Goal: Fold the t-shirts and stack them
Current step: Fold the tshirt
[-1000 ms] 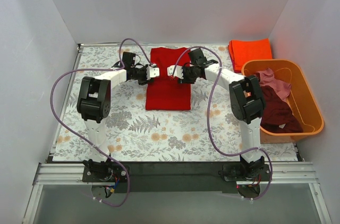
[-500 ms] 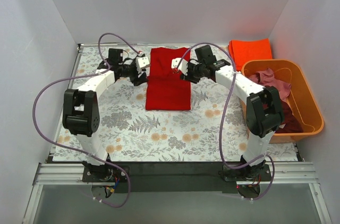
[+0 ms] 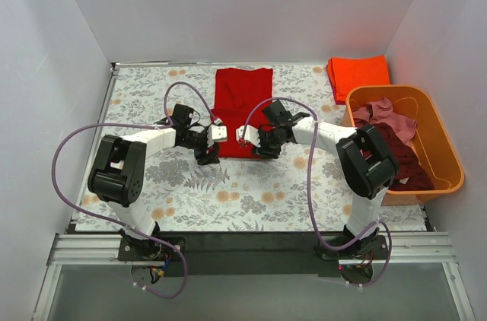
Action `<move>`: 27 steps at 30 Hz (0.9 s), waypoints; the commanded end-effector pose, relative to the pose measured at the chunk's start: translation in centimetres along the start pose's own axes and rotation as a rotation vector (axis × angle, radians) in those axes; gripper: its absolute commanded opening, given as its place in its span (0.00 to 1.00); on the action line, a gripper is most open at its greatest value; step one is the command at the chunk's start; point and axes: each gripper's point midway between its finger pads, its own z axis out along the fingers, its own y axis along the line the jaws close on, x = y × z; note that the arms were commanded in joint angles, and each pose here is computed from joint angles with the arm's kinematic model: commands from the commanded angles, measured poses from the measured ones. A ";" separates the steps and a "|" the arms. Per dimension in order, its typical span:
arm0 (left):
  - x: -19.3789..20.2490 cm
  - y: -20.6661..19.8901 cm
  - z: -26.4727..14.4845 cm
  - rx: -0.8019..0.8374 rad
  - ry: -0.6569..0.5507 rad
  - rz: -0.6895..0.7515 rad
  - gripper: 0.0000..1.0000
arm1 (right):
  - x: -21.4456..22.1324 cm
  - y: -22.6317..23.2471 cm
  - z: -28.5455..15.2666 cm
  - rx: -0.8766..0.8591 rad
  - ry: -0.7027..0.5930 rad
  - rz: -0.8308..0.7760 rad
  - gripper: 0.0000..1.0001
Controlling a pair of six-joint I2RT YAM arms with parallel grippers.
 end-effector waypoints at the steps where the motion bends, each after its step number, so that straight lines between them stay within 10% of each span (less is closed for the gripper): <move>1: 0.1 0.9 0.1 -0.036 0.009 0.115 0.59 | 1.2 -0.6 0.5 0.030 0.028 -0.015 0.47; 9: 3.8 -0.9 1.1 -0.003 0.097 0.141 0.51 | 3.7 1.4 1.2 0.002 0.080 -0.034 0.43; 20: 4.2 -1.0 1.3 0.011 0.112 0.133 0.03 | 4.6 2.0 0.9 0.010 0.109 -0.039 0.41; 27: 4.0 -0.7 1.0 0.013 0.125 0.115 0.00 | 3.5 1.4 -0.5 0.054 0.090 -0.052 0.49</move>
